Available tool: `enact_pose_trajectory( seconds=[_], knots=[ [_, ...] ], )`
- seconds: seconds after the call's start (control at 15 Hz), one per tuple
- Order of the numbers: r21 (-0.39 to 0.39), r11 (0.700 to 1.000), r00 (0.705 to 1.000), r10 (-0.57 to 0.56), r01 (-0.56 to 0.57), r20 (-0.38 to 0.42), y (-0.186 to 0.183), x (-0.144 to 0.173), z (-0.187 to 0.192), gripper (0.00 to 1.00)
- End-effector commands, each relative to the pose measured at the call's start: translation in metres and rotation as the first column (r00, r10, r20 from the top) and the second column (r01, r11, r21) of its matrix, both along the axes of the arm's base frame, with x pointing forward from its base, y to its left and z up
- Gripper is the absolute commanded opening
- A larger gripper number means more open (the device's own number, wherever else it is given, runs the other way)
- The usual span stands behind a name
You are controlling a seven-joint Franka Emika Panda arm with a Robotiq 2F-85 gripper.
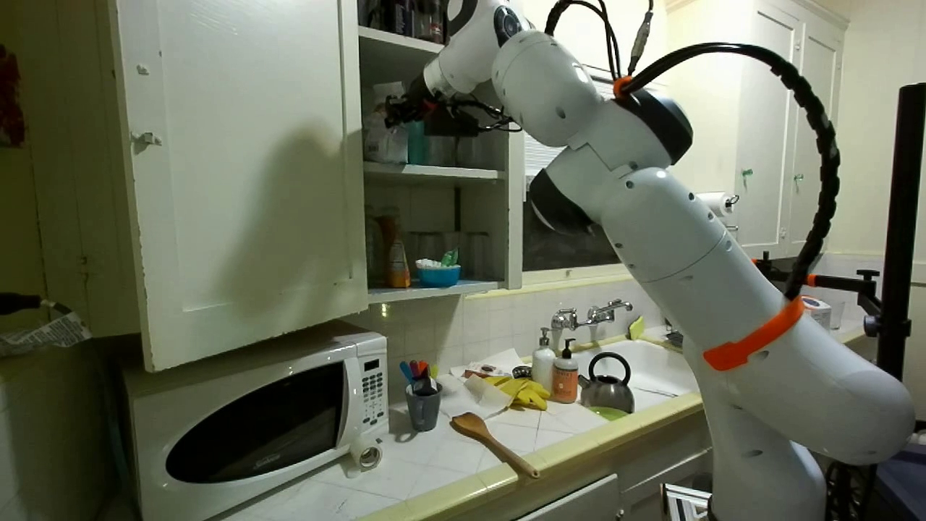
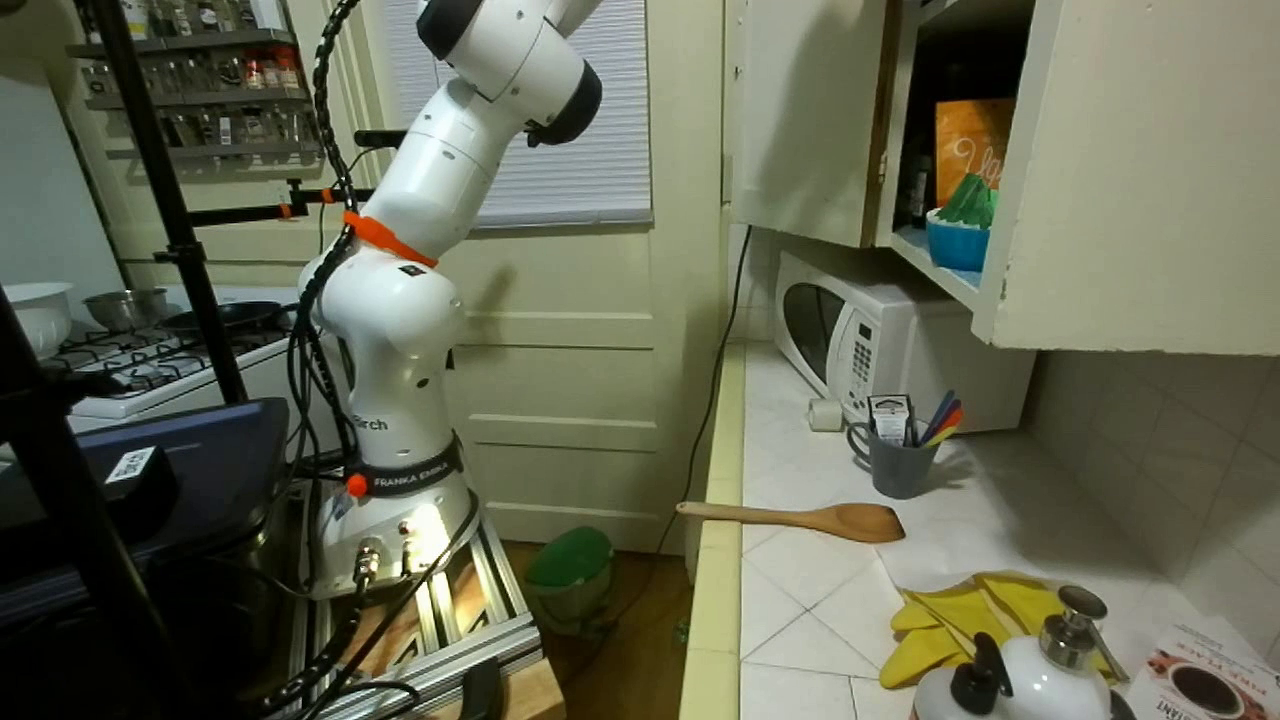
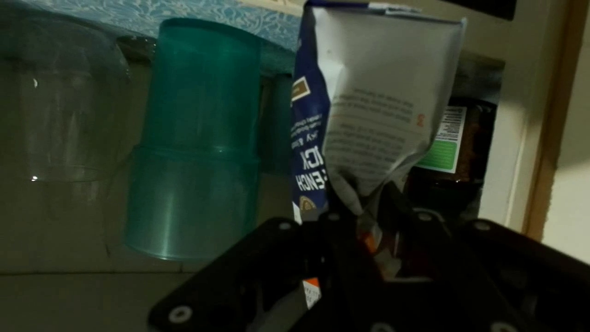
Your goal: Put the packet in the middle compartment of the top cabinet
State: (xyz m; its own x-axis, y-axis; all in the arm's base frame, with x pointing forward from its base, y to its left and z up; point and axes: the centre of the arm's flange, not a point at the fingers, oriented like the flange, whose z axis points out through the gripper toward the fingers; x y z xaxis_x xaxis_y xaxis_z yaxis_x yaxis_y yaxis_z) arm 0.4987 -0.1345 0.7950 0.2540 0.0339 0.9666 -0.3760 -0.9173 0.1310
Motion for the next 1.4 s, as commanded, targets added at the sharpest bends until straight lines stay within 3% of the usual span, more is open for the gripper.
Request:
enact_pose_trajectory(
  seconds=[0.0, 0.07, 0.2, 0.6, 1.0, 1.33],
  knots=[
    [0.042, 0.997, 0.997, -0.066, 0.068, -0.041, -0.001, 0.058, 0.047, 0.06],
    [0.035, 0.997, 0.997, -0.070, 0.072, -0.042, -0.001, 0.059, 0.046, 0.48],
    [0.025, 0.996, 0.996, -0.082, 0.083, -0.043, 0.000, 0.061, 0.044, 0.54],
    [0.003, 0.994, 0.993, -0.112, 0.112, -0.036, -0.001, 0.048, 0.037, 0.99],
    [0.011, 0.994, 0.993, -0.107, 0.107, -0.052, -0.001, 0.003, 0.018, 1.00],
    [0.015, 0.997, 0.990, -0.079, 0.081, -0.121, 0.001, -0.021, -0.003, 1.00]
  ],
)
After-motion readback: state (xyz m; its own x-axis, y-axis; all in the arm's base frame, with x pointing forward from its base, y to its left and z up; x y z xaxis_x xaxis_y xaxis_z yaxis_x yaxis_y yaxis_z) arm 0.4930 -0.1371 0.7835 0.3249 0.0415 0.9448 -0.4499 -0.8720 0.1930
